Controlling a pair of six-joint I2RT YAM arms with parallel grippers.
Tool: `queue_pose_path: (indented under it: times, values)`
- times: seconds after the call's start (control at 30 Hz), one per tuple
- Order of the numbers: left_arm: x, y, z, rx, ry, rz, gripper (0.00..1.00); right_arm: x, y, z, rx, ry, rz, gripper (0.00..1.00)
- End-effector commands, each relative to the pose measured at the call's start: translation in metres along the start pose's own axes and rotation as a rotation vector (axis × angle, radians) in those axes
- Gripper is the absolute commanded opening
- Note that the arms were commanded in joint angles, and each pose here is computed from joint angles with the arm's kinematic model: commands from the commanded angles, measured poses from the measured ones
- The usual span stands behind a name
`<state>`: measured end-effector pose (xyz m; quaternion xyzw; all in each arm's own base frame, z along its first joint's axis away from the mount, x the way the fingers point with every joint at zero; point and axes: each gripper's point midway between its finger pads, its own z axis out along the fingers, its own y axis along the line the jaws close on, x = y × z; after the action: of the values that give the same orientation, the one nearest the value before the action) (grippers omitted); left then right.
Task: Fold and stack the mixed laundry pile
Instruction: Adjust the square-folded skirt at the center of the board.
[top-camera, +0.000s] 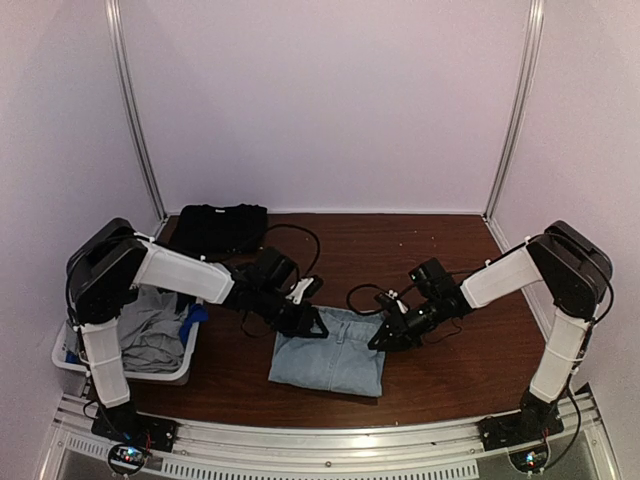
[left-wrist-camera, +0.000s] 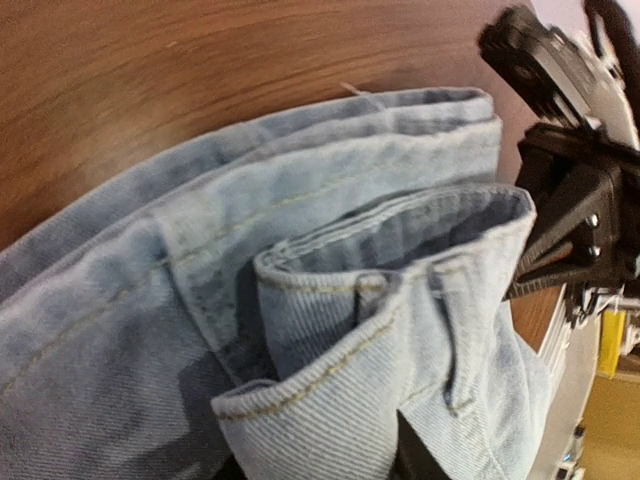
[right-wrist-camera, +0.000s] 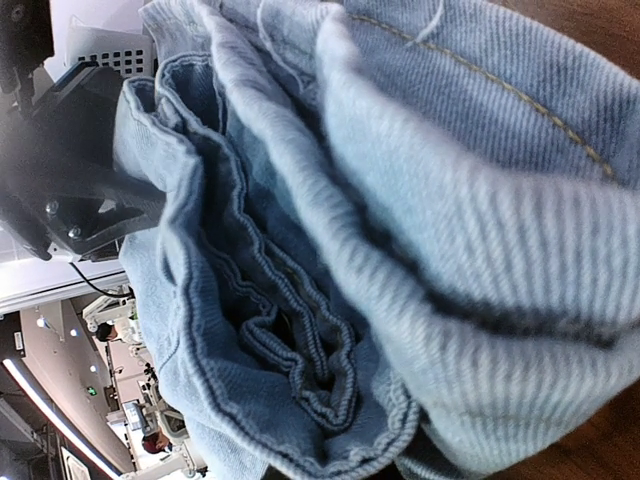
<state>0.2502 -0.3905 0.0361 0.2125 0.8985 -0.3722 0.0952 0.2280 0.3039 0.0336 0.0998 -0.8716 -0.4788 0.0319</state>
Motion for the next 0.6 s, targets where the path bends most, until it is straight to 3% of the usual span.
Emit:
queue_pose_path:
  times: [0.0,0.13,0.33,0.57]
  values:
    - [-0.027,-0.031,-0.014,0.079,-0.089,0.086,0.24,-0.017,0.020,-0.010,0.003,-0.073,-0.101,0.00]
    - [-0.032,-0.047,-0.038,0.103,-0.156,0.134,0.00,-0.021,0.052,-0.024,0.000,-0.101,-0.169,0.00]
    - [-0.035,-0.031,-0.048,0.004,-0.192,0.155,0.00,-0.036,0.073,-0.032,0.030,-0.112,-0.216,0.00]
    - [-0.053,0.008,-0.034,-0.127,-0.234,0.120,0.00,-0.065,0.016,-0.014,0.200,-0.123,-0.152,0.00]
